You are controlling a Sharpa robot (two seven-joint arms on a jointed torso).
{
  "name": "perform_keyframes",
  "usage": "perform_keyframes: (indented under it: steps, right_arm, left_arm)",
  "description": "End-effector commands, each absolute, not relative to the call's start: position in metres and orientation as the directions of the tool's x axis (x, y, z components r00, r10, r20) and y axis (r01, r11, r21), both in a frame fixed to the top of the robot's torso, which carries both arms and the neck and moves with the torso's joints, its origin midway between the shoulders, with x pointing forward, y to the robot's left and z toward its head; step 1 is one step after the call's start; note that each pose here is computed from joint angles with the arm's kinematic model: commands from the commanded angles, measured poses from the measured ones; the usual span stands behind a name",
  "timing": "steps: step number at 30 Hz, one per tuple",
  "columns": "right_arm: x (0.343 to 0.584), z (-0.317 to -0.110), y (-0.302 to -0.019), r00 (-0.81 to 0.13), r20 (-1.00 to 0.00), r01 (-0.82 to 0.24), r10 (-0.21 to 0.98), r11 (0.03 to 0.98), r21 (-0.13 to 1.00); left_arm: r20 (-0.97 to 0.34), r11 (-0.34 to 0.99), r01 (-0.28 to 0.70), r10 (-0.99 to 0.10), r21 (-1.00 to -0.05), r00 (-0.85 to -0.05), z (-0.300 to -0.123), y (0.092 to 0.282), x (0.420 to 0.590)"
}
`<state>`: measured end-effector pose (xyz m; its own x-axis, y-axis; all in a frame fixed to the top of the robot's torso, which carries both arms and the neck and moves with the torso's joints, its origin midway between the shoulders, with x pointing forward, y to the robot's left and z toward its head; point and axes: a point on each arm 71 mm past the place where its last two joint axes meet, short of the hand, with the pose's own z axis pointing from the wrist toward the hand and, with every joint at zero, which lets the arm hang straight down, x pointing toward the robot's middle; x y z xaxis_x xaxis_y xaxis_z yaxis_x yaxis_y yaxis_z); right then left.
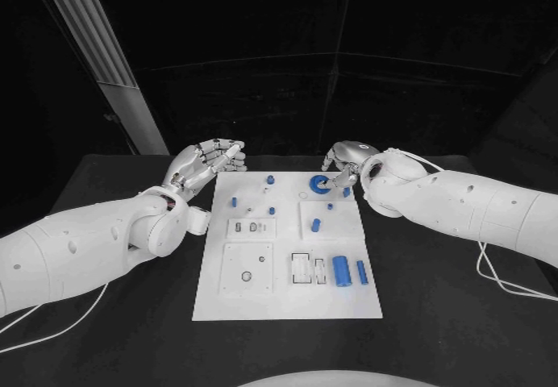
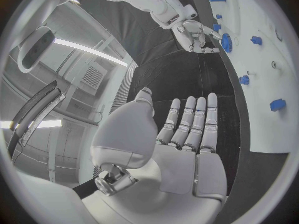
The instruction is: Assemble the parts on the task board
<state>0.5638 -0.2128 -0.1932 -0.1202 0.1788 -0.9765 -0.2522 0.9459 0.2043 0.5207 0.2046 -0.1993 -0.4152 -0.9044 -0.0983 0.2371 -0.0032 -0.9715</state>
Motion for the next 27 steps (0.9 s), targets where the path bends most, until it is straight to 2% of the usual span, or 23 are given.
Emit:
perform_keyframes:
  steps: [1,27]
  right_arm:
    - [0.564,-0.196,-0.212,-0.152,-0.977,-0.24,0.15,0.953,0.184]
    - [0.564,-0.198,-0.202,-0.179,-0.974,-0.252,0.136,0.951,0.179]
  left_arm:
    - [-0.098,-0.071,0.367,-0.901,-0.927,-0.422,-0.188,0.204,0.517]
    - [-0.099,-0.069,0.366,-0.902,-0.928,-0.421,-0.188,0.205,0.517]
